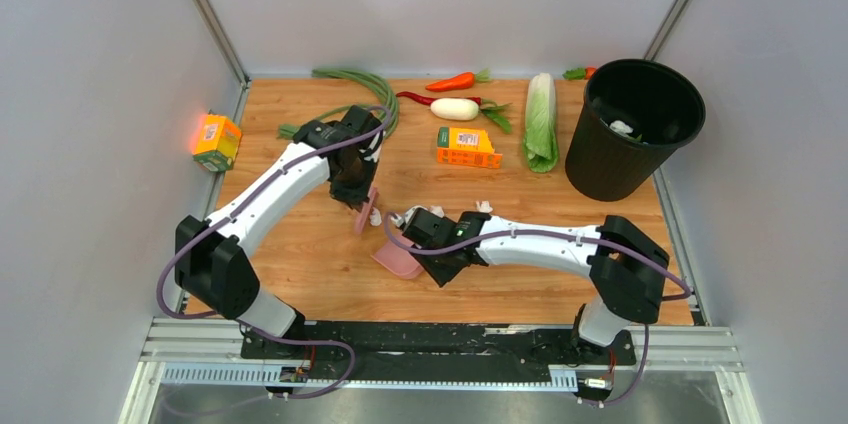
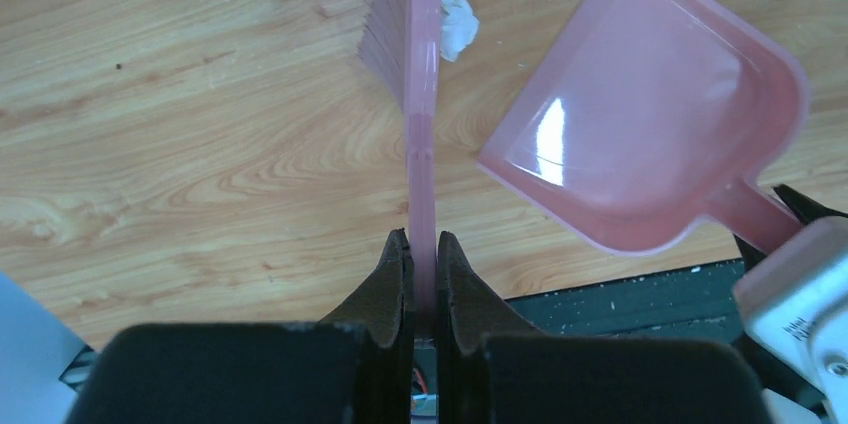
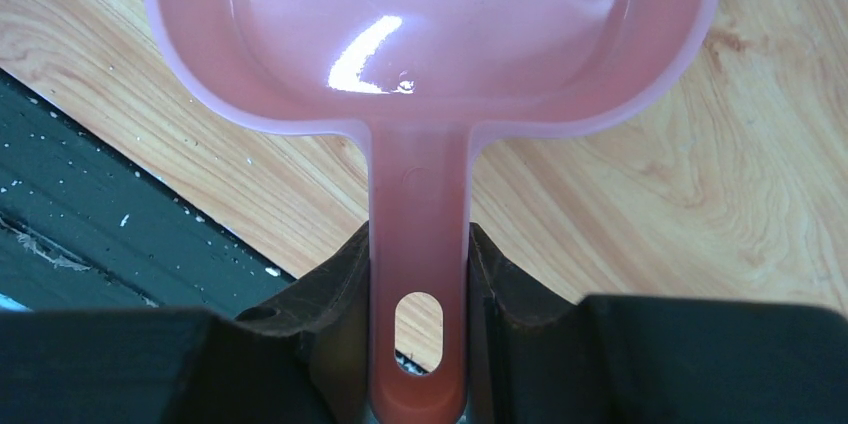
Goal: Sweep away the paper scraps from the table
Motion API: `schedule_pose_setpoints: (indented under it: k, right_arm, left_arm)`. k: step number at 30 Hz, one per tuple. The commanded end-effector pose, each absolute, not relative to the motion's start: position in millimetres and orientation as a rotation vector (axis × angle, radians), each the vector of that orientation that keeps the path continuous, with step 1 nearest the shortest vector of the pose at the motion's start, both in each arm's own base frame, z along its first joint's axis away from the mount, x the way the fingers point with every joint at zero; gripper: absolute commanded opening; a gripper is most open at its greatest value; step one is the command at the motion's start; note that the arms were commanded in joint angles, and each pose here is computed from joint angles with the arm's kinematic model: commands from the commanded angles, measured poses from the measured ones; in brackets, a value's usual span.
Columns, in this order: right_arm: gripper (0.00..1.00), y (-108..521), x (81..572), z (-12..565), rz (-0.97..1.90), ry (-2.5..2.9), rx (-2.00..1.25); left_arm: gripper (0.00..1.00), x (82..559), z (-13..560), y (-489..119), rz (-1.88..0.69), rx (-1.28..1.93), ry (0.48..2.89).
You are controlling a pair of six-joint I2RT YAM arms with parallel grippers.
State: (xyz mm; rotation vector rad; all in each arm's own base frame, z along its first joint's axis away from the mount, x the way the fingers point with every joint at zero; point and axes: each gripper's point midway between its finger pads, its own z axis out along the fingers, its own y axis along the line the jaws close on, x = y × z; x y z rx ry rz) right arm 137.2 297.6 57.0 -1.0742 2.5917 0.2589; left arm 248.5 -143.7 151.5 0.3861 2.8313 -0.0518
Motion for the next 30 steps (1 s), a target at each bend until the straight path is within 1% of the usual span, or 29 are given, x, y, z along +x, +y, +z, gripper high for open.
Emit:
schedule_pose_setpoints:
  k: [1,8,13,22,30]
  right_arm:
    - [0.00,312,146,50,0.290,2.519,-1.129]
    - [0.00,317,145,38,0.306,2.515,-1.168]
    - [0.00,317,146,34,0.300,2.506,-1.190]
    - [0.00,319,152,34,0.292,2.503,-1.176]
    - [0.00,326,157,39,0.295,2.494,-1.154]
  left_arm:
    - [0.00,234,150,-170,-0.285,0.490,2.826]
    - [0.00,220,151,-175,-0.339,0.529,2.845]
    - [0.00,206,158,-185,-0.453,0.555,2.830]
    - [0.00,187,174,-183,-0.515,0.557,2.786]
    - [0.00,182,177,-168,-0.445,0.539,2.766]
